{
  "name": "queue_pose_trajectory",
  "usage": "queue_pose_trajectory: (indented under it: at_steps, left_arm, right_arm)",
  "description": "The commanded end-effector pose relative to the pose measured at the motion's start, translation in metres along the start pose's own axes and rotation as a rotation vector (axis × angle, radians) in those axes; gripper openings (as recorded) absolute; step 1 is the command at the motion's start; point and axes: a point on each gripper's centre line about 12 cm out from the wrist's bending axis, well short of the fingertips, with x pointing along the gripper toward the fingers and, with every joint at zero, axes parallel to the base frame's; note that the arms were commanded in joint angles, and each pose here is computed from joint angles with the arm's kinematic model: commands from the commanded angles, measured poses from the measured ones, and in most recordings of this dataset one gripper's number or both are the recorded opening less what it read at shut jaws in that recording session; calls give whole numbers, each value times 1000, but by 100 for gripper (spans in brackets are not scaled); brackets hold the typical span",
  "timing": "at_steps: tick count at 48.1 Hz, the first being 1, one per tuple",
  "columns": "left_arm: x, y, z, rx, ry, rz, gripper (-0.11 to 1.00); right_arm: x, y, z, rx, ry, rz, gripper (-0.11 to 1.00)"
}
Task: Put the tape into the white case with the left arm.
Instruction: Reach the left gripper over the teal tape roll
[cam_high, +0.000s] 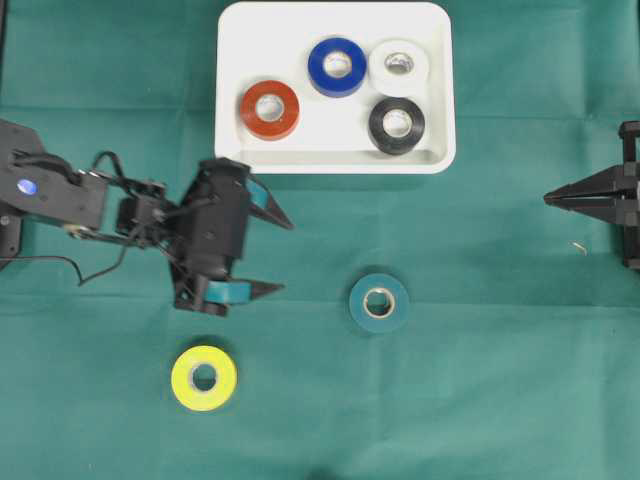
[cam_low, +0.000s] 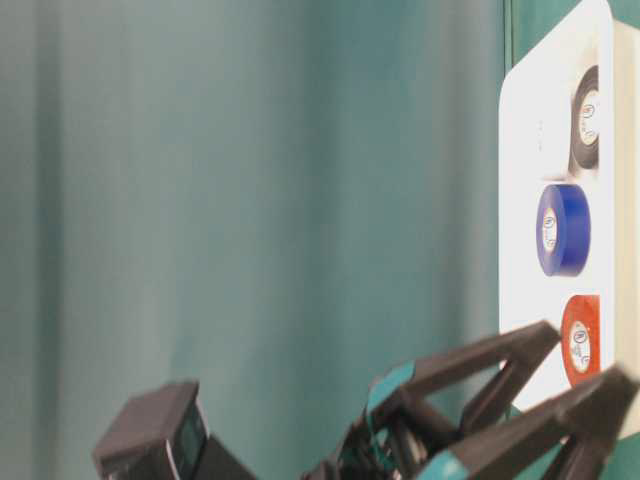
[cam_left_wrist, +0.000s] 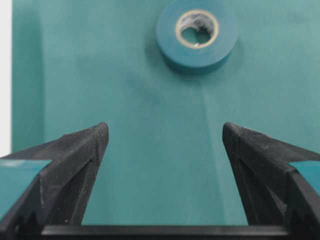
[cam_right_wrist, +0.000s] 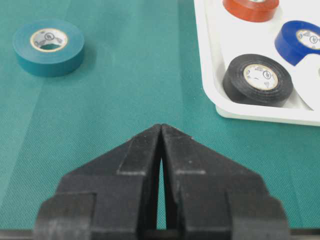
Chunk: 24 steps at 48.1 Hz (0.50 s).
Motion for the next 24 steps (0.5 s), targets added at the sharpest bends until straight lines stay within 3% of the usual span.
queue_pose_trajectory:
  at_steps: [1,24]
  left_arm:
    - [4,-6,18,11,-34,-12,100]
    - [42,-29,33,43,-11,-59,100]
  right_arm:
    - [1,0,5,-1,-14,-1,-9]
    - [1,0,5,-1,-15,0,-9]
